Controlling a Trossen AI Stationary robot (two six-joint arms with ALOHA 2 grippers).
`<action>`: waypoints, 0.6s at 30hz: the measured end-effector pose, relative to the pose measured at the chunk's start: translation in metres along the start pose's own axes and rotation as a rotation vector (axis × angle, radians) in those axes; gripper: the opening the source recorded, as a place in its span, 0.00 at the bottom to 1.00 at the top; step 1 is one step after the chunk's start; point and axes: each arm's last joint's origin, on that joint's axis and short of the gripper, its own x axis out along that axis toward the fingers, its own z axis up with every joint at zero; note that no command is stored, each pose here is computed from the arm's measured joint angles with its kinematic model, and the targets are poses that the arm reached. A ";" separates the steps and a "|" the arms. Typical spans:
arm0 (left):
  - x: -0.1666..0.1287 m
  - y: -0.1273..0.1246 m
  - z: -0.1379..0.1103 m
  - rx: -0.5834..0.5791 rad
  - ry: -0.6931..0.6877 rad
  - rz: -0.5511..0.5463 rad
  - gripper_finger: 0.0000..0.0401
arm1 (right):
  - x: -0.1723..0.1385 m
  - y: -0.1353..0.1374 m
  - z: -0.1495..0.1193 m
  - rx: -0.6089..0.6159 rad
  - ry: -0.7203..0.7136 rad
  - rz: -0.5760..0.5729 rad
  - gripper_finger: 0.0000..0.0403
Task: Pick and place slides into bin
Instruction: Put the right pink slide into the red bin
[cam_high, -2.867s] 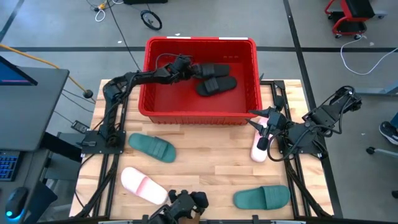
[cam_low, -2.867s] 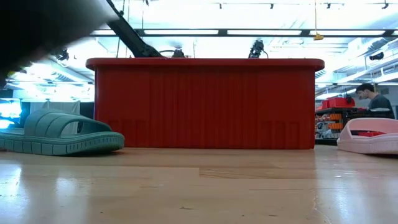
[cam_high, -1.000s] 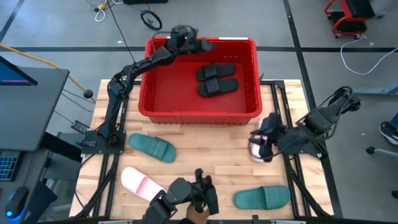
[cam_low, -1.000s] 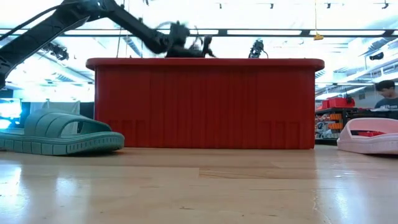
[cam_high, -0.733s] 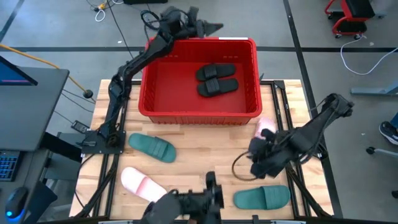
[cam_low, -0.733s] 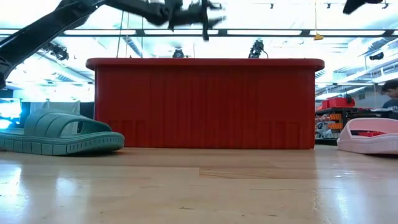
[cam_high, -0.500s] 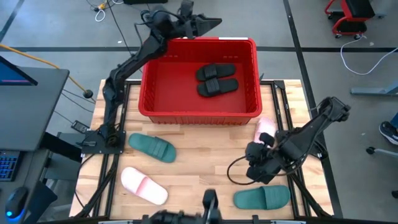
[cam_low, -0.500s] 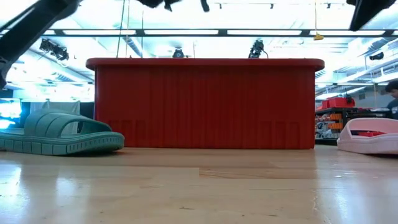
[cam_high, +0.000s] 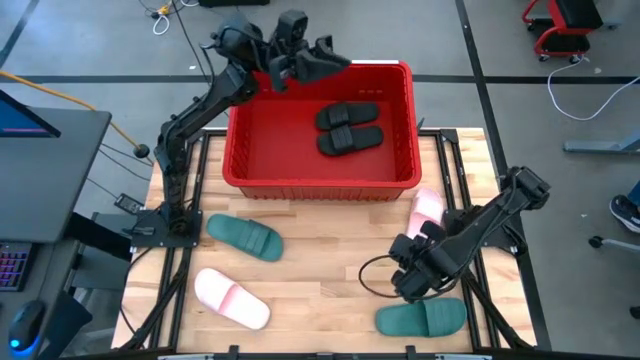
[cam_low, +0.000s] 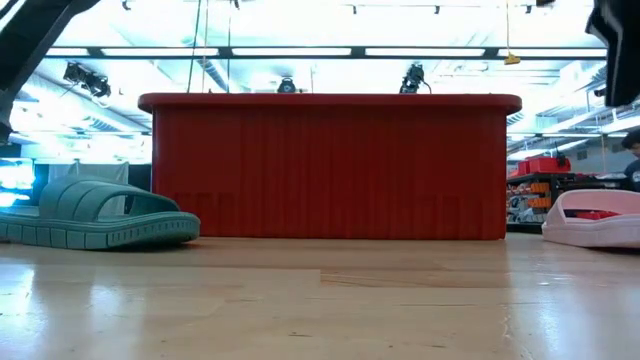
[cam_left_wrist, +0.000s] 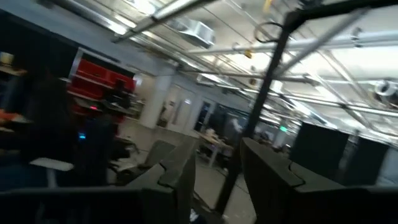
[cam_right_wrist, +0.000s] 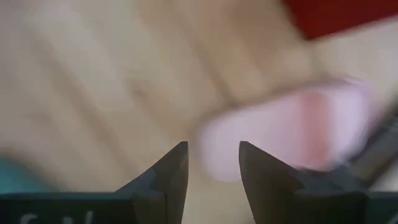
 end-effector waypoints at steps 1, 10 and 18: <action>0.004 -0.003 -0.002 -0.004 0.013 -0.020 0.33 | 0.003 -0.002 0.000 -0.002 0.017 -0.060 0.37; 0.036 -0.030 -0.025 -0.067 0.111 -0.176 0.35 | 0.049 -0.020 -0.003 -0.136 0.140 -0.266 0.37; 0.049 -0.042 -0.034 -0.084 0.129 -0.227 0.33 | 0.090 -0.058 -0.006 -0.122 0.248 -0.332 0.37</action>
